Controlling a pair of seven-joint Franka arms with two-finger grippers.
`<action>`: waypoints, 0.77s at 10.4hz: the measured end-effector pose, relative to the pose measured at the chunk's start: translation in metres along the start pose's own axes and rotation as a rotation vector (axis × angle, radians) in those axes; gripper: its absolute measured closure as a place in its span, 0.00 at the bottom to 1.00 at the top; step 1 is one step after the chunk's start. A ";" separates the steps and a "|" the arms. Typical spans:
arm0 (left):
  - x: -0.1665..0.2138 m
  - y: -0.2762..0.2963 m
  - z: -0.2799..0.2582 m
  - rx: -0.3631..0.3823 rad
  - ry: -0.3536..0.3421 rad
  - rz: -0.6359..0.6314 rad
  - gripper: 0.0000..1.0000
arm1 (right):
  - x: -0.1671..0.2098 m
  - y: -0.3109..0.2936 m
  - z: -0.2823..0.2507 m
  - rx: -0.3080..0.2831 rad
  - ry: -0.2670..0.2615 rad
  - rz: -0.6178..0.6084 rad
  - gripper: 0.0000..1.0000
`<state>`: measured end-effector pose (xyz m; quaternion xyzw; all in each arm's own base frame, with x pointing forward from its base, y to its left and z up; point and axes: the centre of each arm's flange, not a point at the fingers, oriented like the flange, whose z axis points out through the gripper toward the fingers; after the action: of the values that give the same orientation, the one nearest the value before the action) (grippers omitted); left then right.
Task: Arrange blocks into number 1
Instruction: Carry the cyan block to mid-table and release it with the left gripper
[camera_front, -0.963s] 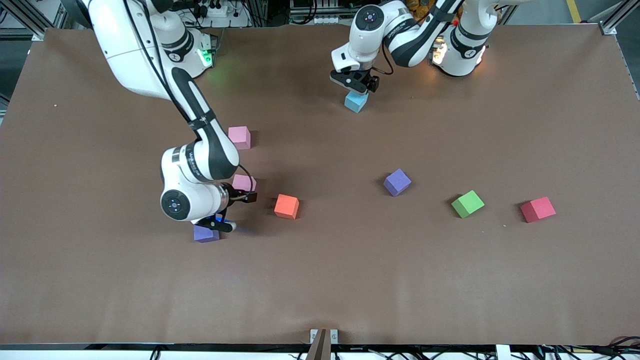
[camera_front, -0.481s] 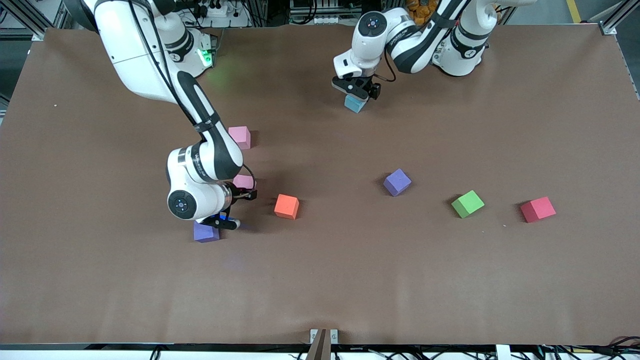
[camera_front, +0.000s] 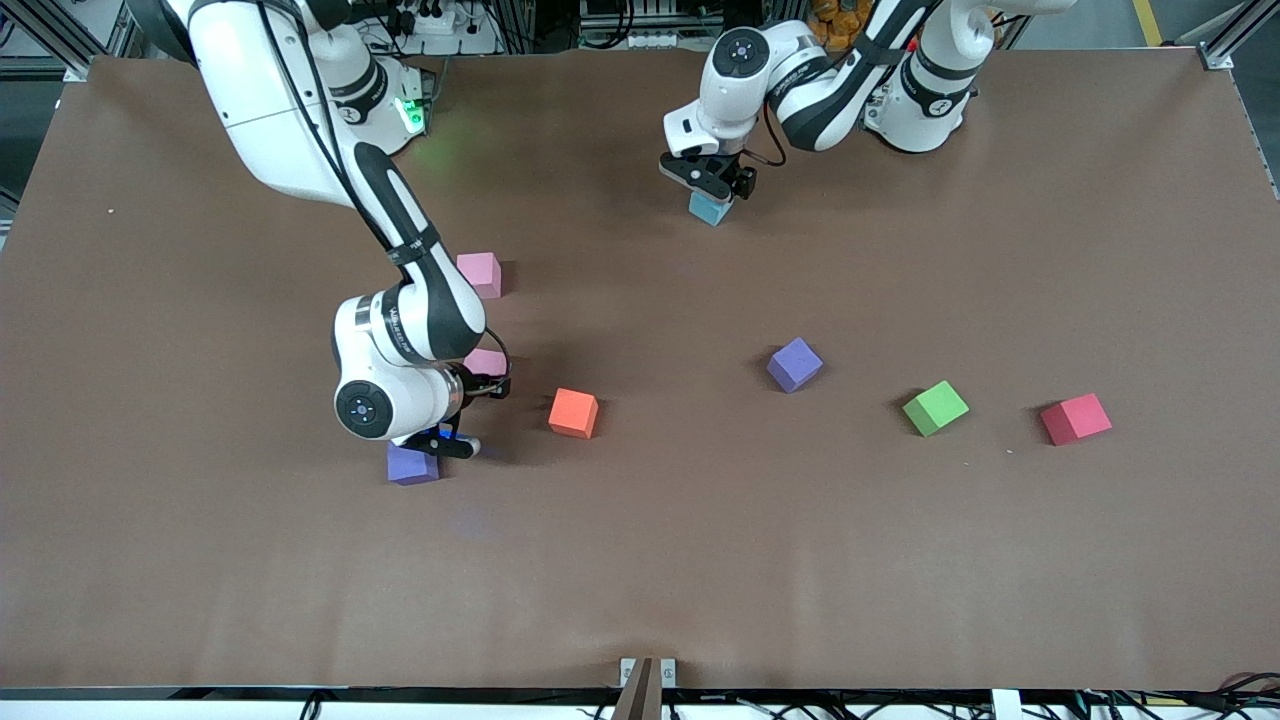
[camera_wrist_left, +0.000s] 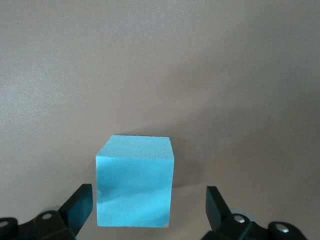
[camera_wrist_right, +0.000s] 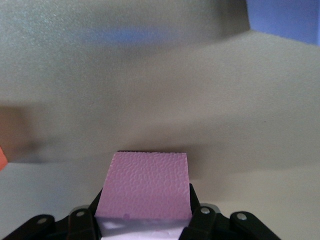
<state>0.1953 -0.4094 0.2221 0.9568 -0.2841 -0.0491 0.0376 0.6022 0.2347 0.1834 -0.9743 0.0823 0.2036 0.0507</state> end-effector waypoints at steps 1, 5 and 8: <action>0.001 -0.003 0.001 0.007 0.002 0.008 0.00 | 0.000 -0.001 -0.006 0.005 0.011 -0.003 0.39; 0.007 -0.014 0.005 0.018 0.002 0.009 0.00 | -0.017 0.001 -0.098 -0.003 0.158 -0.162 0.40; 0.002 -0.008 0.013 0.005 -0.016 0.020 0.00 | -0.036 0.001 -0.142 -0.058 0.233 -0.237 0.40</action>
<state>0.1999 -0.4047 0.2078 0.9536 -0.2941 -0.0559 0.0333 0.6247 0.2196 0.3271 -0.9952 -0.0336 0.0843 0.0361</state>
